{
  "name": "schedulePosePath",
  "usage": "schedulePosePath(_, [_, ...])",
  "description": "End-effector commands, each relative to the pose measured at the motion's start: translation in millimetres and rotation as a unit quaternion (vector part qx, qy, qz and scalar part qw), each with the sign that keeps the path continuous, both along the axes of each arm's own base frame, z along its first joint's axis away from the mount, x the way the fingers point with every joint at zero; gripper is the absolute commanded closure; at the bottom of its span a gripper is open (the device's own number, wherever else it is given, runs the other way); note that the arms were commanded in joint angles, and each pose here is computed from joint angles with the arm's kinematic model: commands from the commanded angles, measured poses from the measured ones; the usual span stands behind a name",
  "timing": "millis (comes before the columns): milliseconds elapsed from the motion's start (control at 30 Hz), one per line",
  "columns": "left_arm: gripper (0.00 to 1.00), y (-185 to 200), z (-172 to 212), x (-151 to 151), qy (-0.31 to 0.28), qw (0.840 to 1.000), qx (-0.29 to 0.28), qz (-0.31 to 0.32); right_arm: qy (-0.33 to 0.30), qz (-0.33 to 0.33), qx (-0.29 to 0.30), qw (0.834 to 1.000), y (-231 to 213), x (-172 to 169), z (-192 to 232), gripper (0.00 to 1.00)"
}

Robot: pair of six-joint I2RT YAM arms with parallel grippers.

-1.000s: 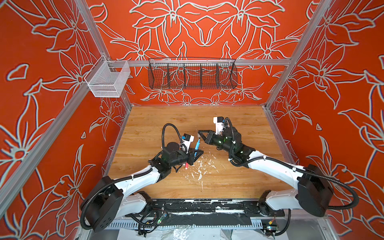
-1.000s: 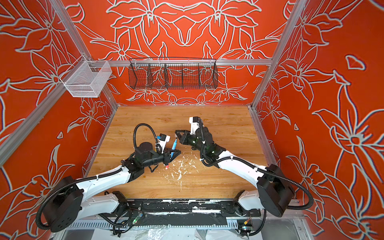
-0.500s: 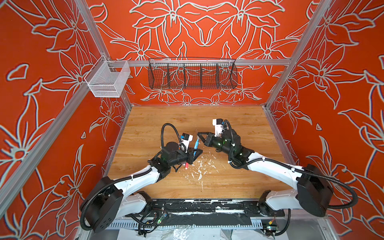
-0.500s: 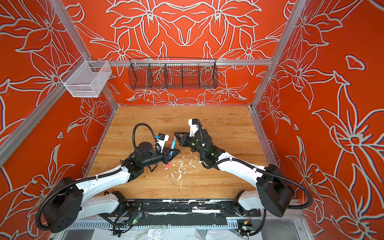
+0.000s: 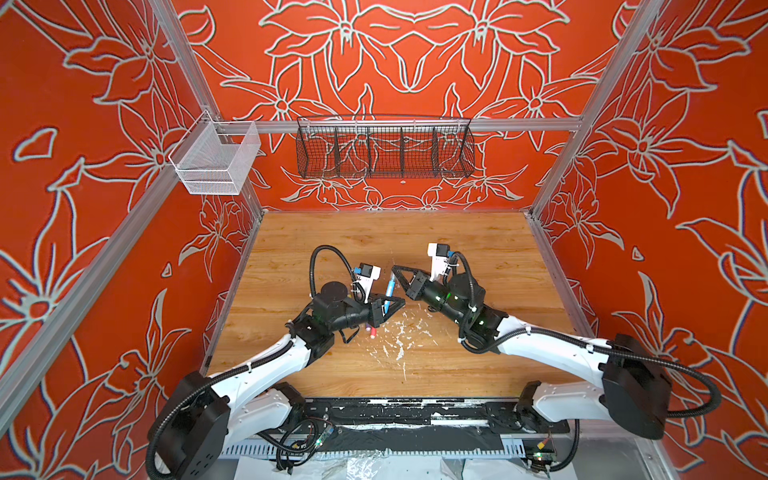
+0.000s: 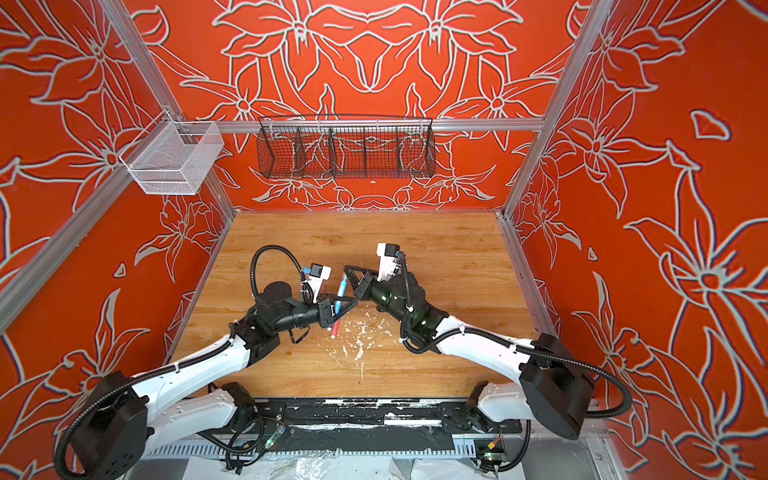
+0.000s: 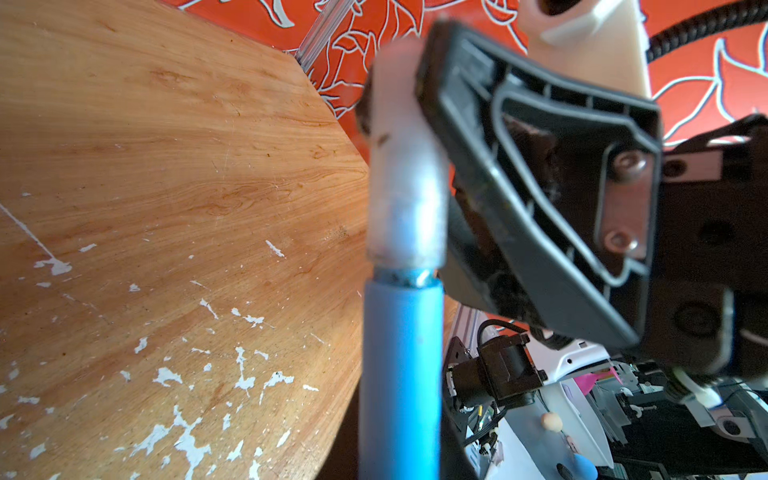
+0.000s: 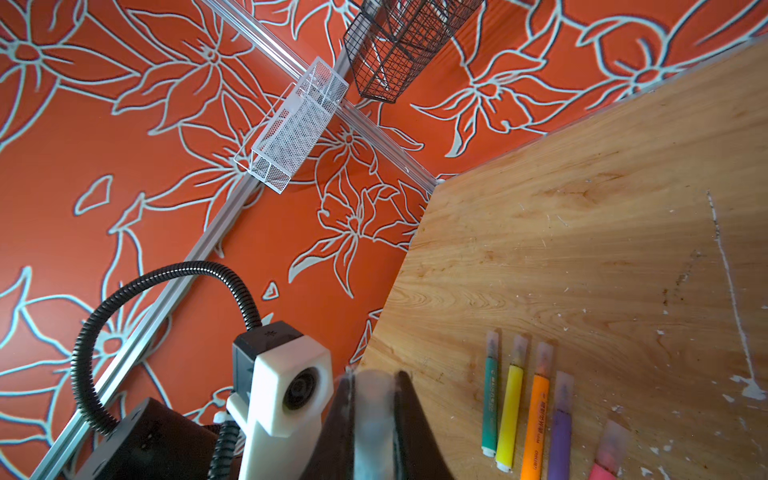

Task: Insert the pens into the pen caps
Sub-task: 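Push the clear cap down onto the blue marker tip with the right gripper, then open the right gripper off the cap and withdraw it while left holds marker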

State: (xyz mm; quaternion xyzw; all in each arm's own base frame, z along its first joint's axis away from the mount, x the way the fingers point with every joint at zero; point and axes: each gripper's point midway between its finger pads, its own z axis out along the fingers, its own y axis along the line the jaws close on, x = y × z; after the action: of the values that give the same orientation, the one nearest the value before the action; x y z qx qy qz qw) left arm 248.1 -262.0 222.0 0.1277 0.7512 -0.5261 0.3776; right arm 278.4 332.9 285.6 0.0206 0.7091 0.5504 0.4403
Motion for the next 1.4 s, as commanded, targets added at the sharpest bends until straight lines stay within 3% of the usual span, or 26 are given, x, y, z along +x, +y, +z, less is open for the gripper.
schedulePosePath(0, [1.00,16,31,25,-0.048,0.997,-0.017,0.066,0.024,0.044,-0.041,0.998,10,-25,-23,0.92])
schedulePosePath(200, [1.00,15,23,22,-0.062,0.997,0.007,0.052,0.007,0.019,-0.055,0.998,-4,-24,-10,0.63])
schedulePosePath(433, [1.00,17,22,15,-0.091,0.995,0.020,0.045,-0.005,0.015,-0.082,0.997,0,-17,20,0.46])
schedulePosePath(567, [1.00,16,24,12,-0.103,0.994,0.020,0.035,0.018,-0.005,-0.120,0.993,2,-3,23,0.45])
schedulePosePath(1067, [1.00,15,25,9,-0.106,0.994,0.016,0.028,0.036,-0.002,-0.153,0.988,27,24,15,0.54])
schedulePosePath(1367, [1.00,14,24,9,-0.106,0.994,0.016,0.026,0.028,0.006,-0.158,0.987,35,31,26,0.53])
